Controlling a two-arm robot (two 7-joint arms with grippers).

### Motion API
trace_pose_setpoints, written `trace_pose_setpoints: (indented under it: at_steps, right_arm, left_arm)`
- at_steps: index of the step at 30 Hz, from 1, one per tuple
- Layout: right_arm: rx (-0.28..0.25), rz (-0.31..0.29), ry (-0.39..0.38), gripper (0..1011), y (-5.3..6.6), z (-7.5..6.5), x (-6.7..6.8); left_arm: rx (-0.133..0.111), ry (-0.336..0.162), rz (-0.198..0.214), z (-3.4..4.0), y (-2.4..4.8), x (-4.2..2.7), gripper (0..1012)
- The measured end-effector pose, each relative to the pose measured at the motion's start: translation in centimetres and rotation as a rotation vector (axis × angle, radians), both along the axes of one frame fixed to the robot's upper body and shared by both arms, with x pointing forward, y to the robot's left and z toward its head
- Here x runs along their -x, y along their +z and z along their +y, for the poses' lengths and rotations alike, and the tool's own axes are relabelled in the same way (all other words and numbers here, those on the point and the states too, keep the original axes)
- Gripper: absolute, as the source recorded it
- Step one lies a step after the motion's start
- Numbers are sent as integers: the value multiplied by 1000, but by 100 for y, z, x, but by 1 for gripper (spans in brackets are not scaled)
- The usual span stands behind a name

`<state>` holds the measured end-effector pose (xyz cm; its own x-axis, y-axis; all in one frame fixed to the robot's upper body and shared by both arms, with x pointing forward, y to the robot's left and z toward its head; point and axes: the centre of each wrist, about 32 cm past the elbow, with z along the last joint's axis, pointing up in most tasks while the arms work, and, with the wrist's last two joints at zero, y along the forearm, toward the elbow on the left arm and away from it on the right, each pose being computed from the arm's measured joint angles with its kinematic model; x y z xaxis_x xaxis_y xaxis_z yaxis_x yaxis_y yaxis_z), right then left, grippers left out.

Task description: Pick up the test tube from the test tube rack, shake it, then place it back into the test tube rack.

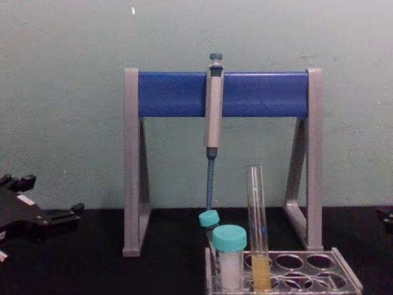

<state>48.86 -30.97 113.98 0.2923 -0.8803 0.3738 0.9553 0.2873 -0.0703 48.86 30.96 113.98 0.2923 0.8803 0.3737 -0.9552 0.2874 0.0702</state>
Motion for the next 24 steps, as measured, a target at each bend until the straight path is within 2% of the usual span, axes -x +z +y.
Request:
trace_pose_setpoints:
  at_steps: [24]
  right_arm:
    - [0, 0, 0, 1000, 0, 0, 0]
  left_arm:
    - [0, 0, 0, 0, 0, 0, 1001]
